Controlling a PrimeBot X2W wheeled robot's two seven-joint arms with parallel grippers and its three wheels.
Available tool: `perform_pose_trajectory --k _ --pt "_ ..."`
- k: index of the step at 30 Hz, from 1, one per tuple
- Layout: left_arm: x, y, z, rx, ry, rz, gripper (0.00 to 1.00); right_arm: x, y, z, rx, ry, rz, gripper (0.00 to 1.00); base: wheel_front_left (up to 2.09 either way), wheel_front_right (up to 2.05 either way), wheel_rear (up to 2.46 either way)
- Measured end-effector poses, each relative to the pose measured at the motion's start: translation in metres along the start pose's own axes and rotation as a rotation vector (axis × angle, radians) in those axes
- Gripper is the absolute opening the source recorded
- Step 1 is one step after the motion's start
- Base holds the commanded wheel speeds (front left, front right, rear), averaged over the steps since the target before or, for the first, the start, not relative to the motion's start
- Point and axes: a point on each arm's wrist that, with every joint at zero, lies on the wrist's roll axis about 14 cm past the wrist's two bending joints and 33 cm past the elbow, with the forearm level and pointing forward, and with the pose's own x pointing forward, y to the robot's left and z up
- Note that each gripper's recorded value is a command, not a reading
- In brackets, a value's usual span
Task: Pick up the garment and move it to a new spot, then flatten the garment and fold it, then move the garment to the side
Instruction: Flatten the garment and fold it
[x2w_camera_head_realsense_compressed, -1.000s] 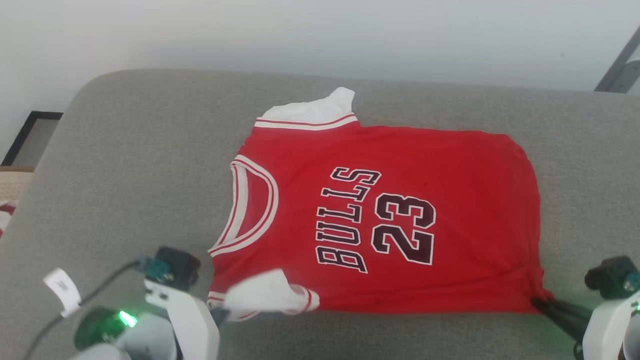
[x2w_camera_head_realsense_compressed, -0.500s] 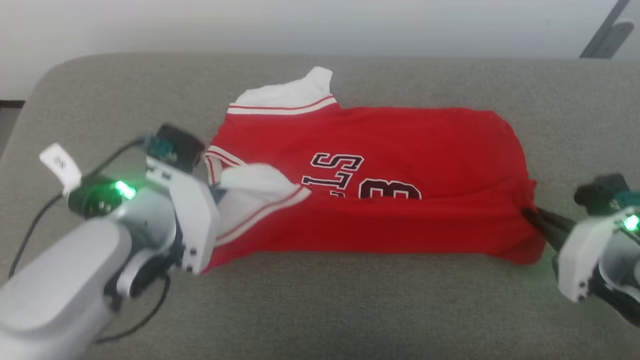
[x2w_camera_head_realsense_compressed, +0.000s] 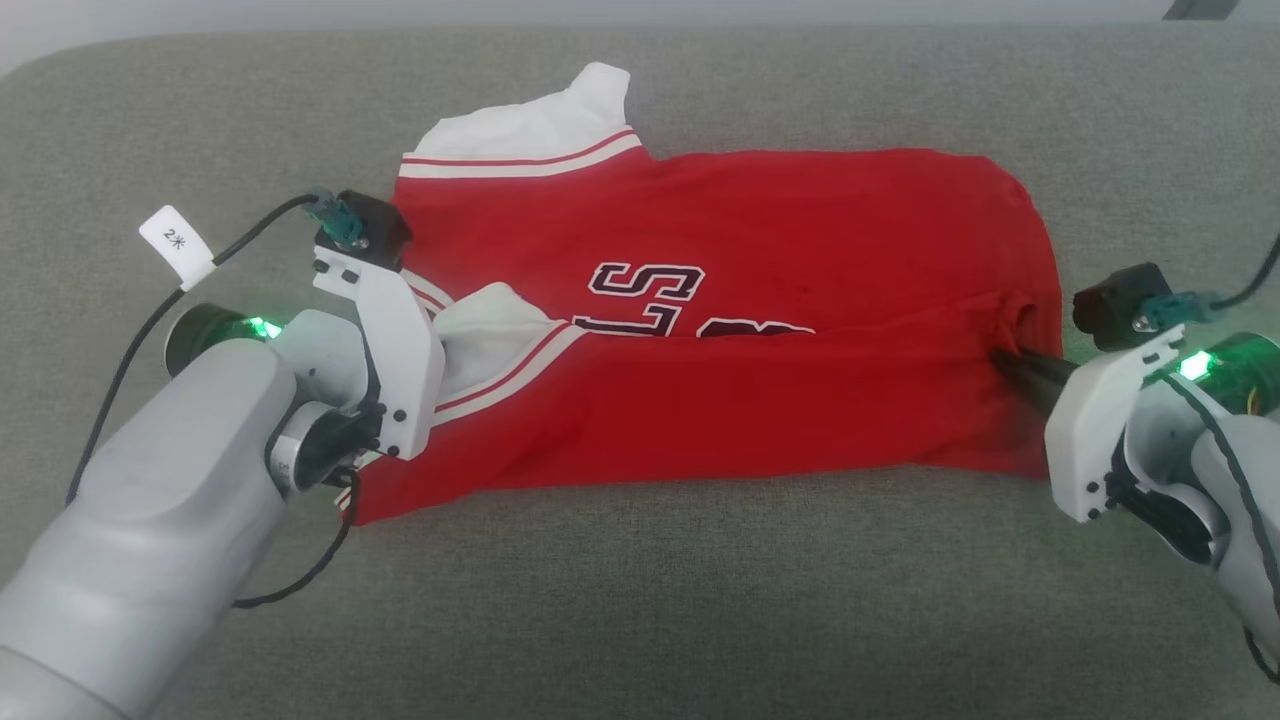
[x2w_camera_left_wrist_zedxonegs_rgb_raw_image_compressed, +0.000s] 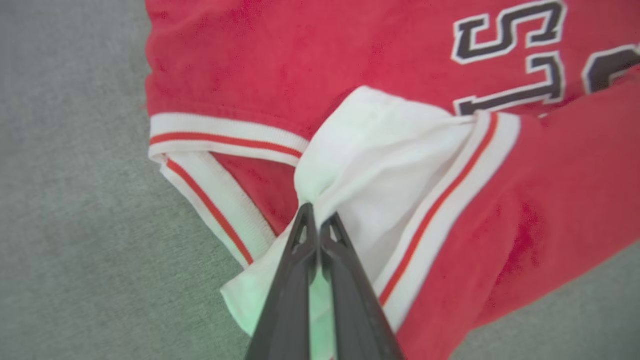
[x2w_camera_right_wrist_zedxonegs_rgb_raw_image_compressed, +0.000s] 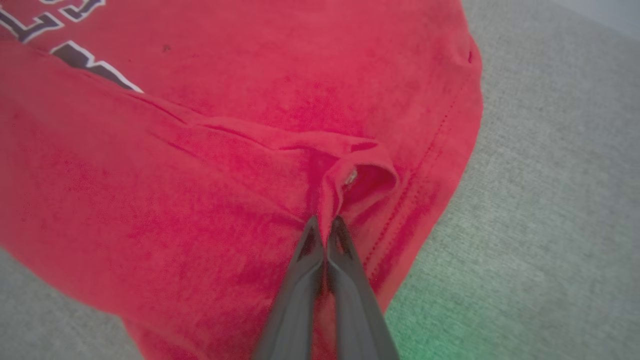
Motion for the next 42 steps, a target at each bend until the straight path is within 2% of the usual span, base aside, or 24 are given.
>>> perform_pose_trajectory --k 3,4,5,6,7,8,9,14,19,25,35,42 --pt "0.012 0.002 -0.012 -0.032 0.051 -0.002 0.00 0.006 0.001 -0.003 0.008 0.022 0.004 0.00 0.00 0.00 0.00" --pt "0.014 0.003 -0.015 -0.036 0.063 0.000 0.06 0.007 0.002 -0.003 0.012 0.022 0.007 0.04 0.00 0.00 0.00" --pt "0.016 0.005 -0.017 -0.047 0.073 0.004 0.19 0.008 0.004 -0.003 0.015 0.026 0.012 0.13 0.00 0.00 0.00" --pt "0.019 0.005 -0.016 -0.063 0.077 0.005 0.44 0.010 0.004 -0.002 0.014 0.031 0.012 0.41 0.00 0.00 0.00" --pt "0.019 0.007 -0.014 -0.069 0.067 0.010 0.91 0.009 0.004 -0.002 0.019 0.030 0.010 0.60 0.00 0.00 0.00" --pt "0.019 0.009 -0.011 -0.077 0.054 0.014 1.00 0.009 0.004 -0.001 0.016 0.027 0.012 0.97 0.00 0.00 0.00" --pt "0.018 0.009 -0.008 -0.084 0.044 0.016 1.00 0.009 0.005 0.002 0.014 0.018 0.014 1.00 0.00 0.00 0.00" --pt "0.006 0.017 0.001 -0.086 0.003 0.040 1.00 0.000 0.001 0.026 0.007 -0.084 0.000 1.00 0.00 0.00 0.00" --pt "-0.016 0.023 0.013 -0.076 -0.045 0.066 1.00 -0.020 -0.012 0.065 -0.004 -0.272 -0.047 1.00 0.00 0.00 0.00" --pt "-0.038 0.017 -0.005 -0.075 -0.026 0.080 1.00 -0.051 -0.038 0.095 0.004 -0.483 -0.158 1.00 0.00 0.00 0.00" --pt "-0.052 -0.006 -0.054 -0.137 0.071 0.057 1.00 -0.100 -0.061 0.107 0.023 -0.690 -0.332 1.00 0.00 0.00 0.00" --pt "-0.041 -0.004 -0.071 -0.180 0.104 0.072 1.00 -0.120 -0.054 0.091 0.057 -0.716 -0.407 1.00 0.00 0.00 0.00"
